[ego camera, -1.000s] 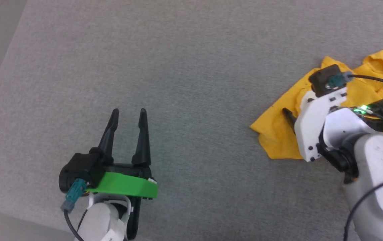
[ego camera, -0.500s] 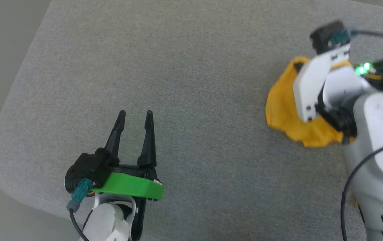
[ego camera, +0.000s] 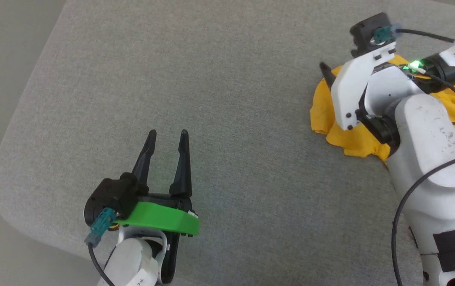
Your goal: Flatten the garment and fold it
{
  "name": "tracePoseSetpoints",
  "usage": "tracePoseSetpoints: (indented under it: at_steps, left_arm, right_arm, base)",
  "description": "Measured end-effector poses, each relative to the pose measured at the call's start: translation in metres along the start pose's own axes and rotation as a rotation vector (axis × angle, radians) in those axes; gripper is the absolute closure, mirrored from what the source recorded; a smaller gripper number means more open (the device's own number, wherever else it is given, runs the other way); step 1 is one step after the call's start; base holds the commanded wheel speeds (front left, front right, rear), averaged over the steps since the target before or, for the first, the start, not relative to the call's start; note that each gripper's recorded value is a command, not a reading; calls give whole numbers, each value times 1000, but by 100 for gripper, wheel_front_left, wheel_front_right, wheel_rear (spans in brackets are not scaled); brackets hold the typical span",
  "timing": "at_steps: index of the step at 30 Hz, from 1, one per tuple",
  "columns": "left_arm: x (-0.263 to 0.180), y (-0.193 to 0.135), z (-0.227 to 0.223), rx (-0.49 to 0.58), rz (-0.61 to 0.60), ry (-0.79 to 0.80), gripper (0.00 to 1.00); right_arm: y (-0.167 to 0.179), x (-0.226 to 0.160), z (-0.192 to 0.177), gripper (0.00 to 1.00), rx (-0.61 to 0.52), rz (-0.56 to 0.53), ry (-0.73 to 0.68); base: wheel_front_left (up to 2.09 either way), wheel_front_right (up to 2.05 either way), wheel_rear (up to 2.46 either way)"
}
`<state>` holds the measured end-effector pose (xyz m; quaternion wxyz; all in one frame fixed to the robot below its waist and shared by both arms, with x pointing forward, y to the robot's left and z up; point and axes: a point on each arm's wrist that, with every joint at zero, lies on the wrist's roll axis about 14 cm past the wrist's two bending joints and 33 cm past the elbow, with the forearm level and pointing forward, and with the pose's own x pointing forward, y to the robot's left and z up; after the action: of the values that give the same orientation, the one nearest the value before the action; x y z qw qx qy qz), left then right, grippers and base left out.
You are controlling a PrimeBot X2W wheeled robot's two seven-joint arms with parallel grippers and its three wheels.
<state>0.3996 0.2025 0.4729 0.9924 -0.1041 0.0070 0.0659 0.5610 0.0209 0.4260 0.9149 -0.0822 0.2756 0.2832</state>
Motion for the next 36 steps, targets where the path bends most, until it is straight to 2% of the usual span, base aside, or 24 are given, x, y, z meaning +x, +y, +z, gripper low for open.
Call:
tracePoseSetpoints:
  at_steps: [3, 6, 12, 18, 20, 24, 28, 32, 36]
  left_arm:
    - [0, -3, 5, -1, -8, -15, 0]
    - [0, -5, 10, 2, -17, -31, 0]
    - [-4, -11, 10, 25, -41, -35, 0]
    - [-3, -26, 9, 27, -97, -38, 0]
    - [-3, -30, 7, 26, -113, -33, 0]
    - [-2, -35, 3, 27, -135, -23, 0]
    - [-2, -43, -4, 23, -160, -5, 0]
    - [2, -63, -6, 31, -227, 14, 0]
    - [17, -93, -5, 75, -354, 47, 0]
  right_arm:
    - [-5, -16, 32, 0, 28, -1, -129]
    - [-24, -45, 59, 0, 39, -45, -270]
    - [-79, -126, 49, 0, 106, -254, -457]
    - [-124, -223, -4, 0, 150, -548, -537]
    - [-130, -249, -27, 0, 148, -617, -530]
    - [-140, -289, -84, 0, 247, -708, -507]
    - [-138, -307, -128, 0, 310, -757, -467]
    - [-139, -318, -132, 0, 305, -790, -484]
    - [-147, -320, -127, 0, 292, -813, -500]
  base:
    - [0, 0, 0]
    - [0, 0, 0]
    - [0, 0, 0]
    - [0, 0, 0]
    - [0, 0, 0]
    - [0, 0, 0]
    - [0, 0, 0]
    - [0, 0, 0]
    - [0, 0, 0]
